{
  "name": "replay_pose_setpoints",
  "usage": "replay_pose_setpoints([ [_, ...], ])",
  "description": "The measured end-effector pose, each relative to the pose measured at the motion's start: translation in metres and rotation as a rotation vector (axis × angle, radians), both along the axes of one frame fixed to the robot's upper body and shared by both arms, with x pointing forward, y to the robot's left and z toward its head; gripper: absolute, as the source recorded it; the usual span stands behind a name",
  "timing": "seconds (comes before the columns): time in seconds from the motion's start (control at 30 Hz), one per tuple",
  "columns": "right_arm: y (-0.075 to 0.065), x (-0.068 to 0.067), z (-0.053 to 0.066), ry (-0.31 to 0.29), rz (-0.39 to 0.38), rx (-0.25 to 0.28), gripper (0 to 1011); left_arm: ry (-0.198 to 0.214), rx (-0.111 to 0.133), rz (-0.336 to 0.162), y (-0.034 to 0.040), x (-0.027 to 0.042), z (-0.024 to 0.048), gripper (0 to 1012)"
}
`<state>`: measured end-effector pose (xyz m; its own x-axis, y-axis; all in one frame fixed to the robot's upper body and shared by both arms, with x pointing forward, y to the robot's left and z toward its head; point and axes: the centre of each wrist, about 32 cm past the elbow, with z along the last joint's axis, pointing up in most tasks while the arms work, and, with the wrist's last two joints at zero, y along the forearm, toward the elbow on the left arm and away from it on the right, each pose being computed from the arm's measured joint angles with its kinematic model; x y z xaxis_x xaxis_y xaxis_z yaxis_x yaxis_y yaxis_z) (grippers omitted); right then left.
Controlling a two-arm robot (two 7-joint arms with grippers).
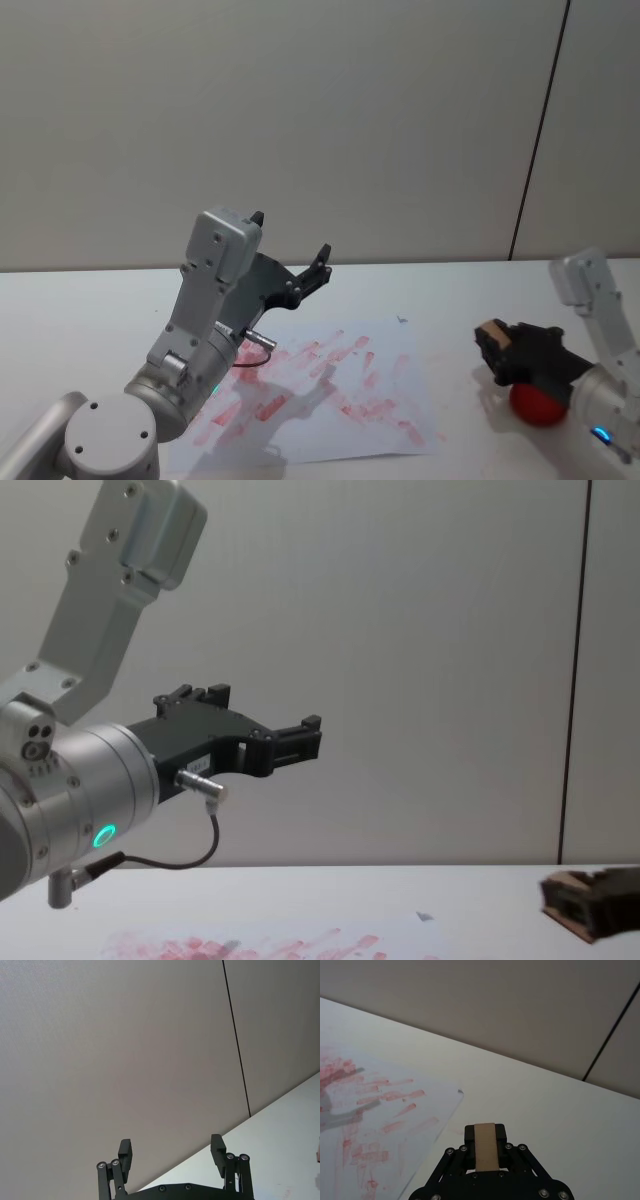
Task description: Use the one hand to pick up the stamp and affix it onto the A4 paper.
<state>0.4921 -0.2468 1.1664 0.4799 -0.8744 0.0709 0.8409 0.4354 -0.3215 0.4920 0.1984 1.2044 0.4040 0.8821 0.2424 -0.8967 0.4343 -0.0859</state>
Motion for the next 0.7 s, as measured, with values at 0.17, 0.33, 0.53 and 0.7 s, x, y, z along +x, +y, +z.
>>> replay_pose_setpoints([
  [0.17, -0.011, -0.006, -0.001, 0.01, -0.025, -0.023, 218, 0.0, 0.0, 0.0, 0.0, 0.0, 0.0, 1001],
  [0.33, -0.017, -0.01, -0.001, 0.016, -0.038, -0.037, 218, 0.0, 0.0, 0.0, 0.0, 0.0, 0.0, 1001],
  [0.53, -0.022, -0.013, -0.002, 0.027, -0.049, -0.054, 218, 0.0, 0.0, 0.0, 0.0, 0.0, 0.0, 1002],
  [0.7, -0.026, -0.016, -0.003, 0.045, -0.054, -0.068, 218, 0.0, 0.0, 0.0, 0.0, 0.0, 0.0, 1001],
])
